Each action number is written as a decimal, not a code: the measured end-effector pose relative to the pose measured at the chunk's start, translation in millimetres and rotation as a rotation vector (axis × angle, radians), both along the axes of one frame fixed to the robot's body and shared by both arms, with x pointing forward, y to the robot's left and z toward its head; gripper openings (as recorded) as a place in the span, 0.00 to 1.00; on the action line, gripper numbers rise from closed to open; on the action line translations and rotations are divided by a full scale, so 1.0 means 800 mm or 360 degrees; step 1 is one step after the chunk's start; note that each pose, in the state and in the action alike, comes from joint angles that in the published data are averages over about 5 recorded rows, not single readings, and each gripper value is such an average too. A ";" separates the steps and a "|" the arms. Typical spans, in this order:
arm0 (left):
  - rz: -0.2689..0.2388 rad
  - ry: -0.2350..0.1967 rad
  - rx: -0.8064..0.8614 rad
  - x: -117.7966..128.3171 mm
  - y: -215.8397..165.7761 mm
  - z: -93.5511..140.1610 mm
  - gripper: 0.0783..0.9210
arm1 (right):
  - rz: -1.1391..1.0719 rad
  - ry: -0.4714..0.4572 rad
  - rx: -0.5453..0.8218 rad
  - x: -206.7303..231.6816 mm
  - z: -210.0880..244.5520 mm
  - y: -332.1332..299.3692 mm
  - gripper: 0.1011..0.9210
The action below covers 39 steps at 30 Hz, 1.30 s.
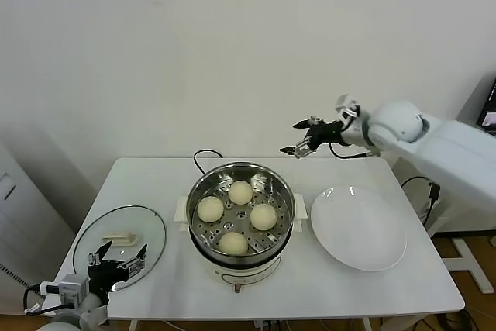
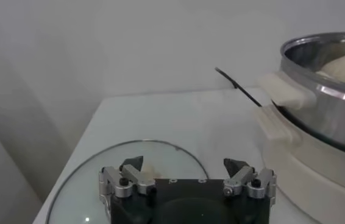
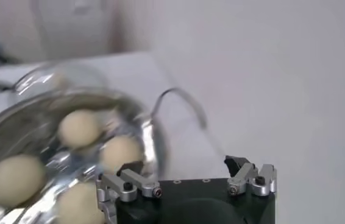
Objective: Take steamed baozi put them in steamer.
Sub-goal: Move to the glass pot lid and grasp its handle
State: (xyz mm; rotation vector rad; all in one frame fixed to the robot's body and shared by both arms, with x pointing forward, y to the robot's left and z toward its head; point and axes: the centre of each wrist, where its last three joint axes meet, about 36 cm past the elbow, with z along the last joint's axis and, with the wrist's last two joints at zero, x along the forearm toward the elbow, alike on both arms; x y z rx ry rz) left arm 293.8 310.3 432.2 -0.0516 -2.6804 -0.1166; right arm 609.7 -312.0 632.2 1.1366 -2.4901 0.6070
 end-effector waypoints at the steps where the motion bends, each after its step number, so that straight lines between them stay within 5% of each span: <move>1: 0.0001 -0.0003 0.0000 0.000 0.000 0.000 0.88 | -0.0043 -0.0036 0.0050 -0.003 -0.008 -0.005 0.88; 10: 0.0005 -0.0055 0.0022 0.004 0.003 0.004 0.88 | -0.0390 -0.0277 0.0462 -0.032 -0.094 -0.030 0.88; 23: -0.0020 -0.0167 0.0206 0.010 0.015 0.001 0.88 | -0.0782 -0.0412 0.0784 -0.102 -0.219 -0.046 0.88; 32: -0.0062 -0.0294 0.0647 0.012 0.032 -0.023 0.88 | -0.1017 -0.0419 0.0814 -0.163 -0.295 -0.065 0.88; 39: -0.0191 -0.0379 0.1158 0.012 0.049 -0.063 0.88 | -0.1151 -0.0400 0.0809 -0.205 -0.341 -0.077 0.88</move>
